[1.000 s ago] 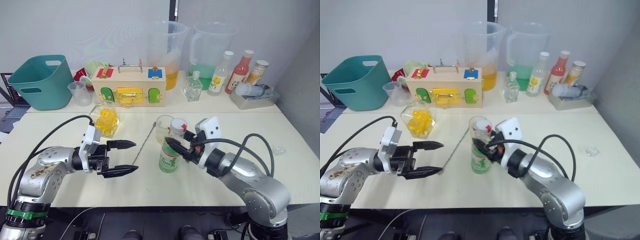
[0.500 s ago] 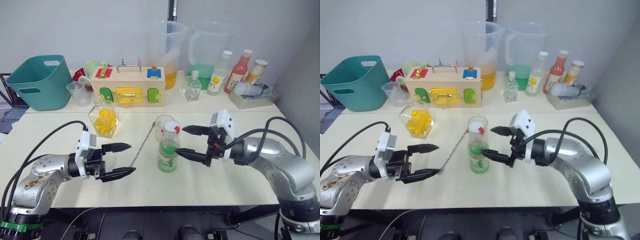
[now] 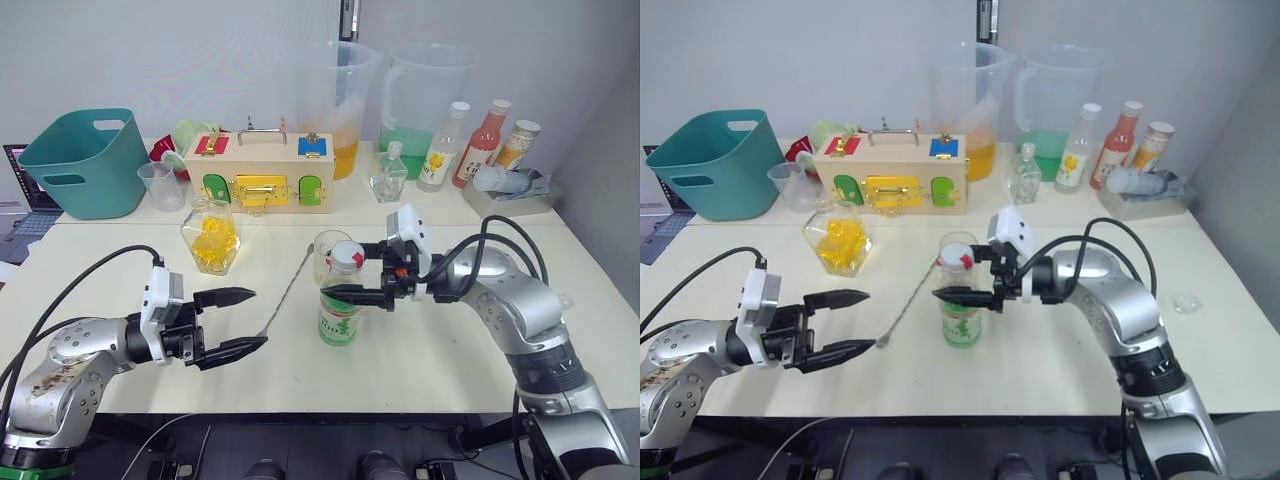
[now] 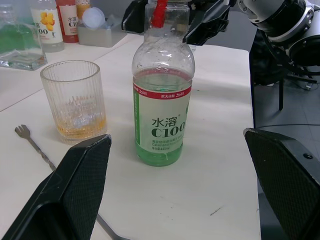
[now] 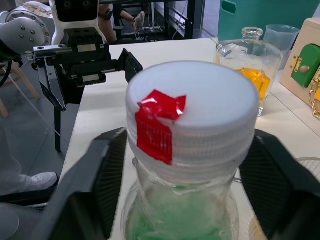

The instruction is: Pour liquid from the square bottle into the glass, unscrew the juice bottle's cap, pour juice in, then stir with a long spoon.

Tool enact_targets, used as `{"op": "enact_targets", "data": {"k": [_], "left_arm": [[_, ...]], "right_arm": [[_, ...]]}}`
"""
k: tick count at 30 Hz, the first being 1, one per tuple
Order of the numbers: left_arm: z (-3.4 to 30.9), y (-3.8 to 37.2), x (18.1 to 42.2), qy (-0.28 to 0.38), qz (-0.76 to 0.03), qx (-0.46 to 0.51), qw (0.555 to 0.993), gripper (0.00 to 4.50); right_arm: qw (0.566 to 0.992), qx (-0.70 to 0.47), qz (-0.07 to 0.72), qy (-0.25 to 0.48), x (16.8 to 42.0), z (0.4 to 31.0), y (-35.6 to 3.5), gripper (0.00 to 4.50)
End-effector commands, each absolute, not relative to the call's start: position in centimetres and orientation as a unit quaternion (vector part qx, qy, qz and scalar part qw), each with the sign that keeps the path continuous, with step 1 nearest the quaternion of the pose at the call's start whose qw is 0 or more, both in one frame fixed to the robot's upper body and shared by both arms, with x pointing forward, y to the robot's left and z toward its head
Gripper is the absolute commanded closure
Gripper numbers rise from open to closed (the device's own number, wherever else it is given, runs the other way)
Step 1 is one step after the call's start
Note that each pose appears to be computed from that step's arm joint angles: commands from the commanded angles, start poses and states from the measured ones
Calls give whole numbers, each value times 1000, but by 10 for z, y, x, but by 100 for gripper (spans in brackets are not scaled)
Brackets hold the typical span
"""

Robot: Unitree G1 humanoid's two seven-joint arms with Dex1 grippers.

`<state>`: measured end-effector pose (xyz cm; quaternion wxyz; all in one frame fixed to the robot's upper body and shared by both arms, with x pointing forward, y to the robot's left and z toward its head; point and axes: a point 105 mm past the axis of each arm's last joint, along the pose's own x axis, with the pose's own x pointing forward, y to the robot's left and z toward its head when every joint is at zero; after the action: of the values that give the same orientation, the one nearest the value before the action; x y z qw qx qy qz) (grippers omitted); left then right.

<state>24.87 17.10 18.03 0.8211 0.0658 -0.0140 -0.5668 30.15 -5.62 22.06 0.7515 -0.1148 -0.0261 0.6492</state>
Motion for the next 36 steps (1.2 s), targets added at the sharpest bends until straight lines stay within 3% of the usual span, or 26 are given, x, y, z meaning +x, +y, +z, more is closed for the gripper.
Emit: {"op": "enact_targets", "data": {"k": [1, 3, 4, 11, 23, 30, 32, 36], "left_arm": [[190, 171, 246, -31, -567, 79, 819, 0], [189, 171, 247, -31, -568, 79, 818, 0], [189, 170, 248, -31, -570, 79, 817, 0], [190, 169, 254, -31, -579, 79, 811, 0], [192, 167, 262, -32, -597, 82, 797, 0], [193, 167, 264, -34, -600, 84, 795, 0], [193, 166, 263, -34, -601, 84, 794, 0], [193, 167, 263, -33, -603, 85, 792, 0]], "right_arm": [[739, -125, 660, -54, 296, 233, -52, 244], [734, -123, 665, -64, 291, 238, -49, 303], [731, -123, 667, -71, 287, 241, -47, 307], [730, -112, 669, -89, 268, 253, -34, 307], [776, -93, 622, -47, 261, 221, -18, 307], [775, -79, 626, -29, 260, 213, -16, 307], [772, -82, 629, -31, 258, 214, -17, 204], [758, -101, 644, -33, 256, 221, -27, 73]]}}
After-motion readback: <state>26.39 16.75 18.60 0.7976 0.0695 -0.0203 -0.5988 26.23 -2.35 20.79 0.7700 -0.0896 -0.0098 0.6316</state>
